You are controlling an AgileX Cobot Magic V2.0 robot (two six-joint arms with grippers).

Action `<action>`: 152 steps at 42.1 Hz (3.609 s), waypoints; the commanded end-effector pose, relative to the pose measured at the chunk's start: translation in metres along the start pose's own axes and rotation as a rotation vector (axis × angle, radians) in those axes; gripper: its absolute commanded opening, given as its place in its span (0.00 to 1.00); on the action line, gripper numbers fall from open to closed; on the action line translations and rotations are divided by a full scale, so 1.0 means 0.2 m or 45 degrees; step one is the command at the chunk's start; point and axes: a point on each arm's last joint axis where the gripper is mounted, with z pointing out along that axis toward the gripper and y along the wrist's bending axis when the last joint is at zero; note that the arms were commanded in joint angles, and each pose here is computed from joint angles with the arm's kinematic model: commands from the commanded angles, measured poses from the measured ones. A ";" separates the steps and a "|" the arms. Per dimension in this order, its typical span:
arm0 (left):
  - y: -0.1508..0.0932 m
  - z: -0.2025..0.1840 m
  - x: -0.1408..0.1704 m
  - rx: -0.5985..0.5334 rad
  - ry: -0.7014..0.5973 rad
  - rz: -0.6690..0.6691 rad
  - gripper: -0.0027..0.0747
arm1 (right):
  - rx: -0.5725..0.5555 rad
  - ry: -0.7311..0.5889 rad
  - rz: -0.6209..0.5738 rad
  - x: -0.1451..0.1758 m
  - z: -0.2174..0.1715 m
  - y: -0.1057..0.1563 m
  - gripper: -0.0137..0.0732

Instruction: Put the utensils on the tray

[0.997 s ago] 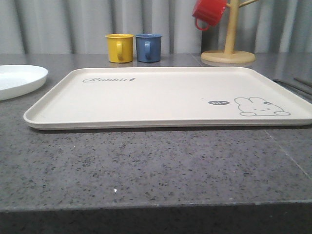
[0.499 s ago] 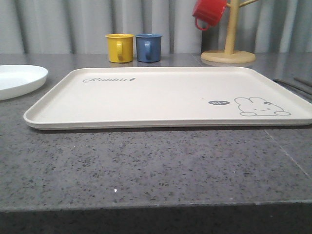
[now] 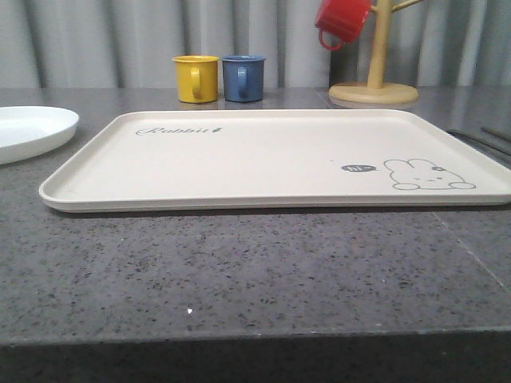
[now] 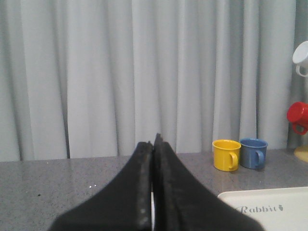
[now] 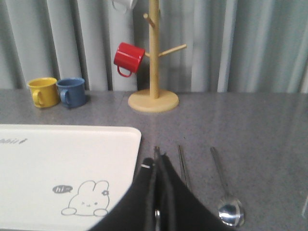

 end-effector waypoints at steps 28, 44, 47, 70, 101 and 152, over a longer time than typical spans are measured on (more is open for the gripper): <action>0.00 0.40 0.01 0.040 0.612 -0.026 0.03 | 0.036 0.406 -0.030 -0.14 0.34 0.01 0.20; 0.01 0.53 0.12 0.034 0.939 0.042 0.67 | 0.039 0.462 -0.031 -0.12 0.37 0.00 0.75; 0.01 0.57 0.13 0.031 1.034 0.065 0.67 | 0.039 0.462 -0.031 -0.12 0.37 0.00 0.75; 0.30 1.06 0.31 -0.221 1.387 -0.071 0.67 | 0.039 0.462 -0.031 -0.12 0.37 0.00 0.75; 0.48 1.47 0.59 -0.056 1.364 -0.494 0.67 | 0.039 0.462 -0.031 -0.12 0.37 0.00 0.75; 0.49 1.49 0.62 -0.045 1.388 -0.505 0.01 | 0.039 0.462 -0.031 -0.12 0.37 0.00 0.75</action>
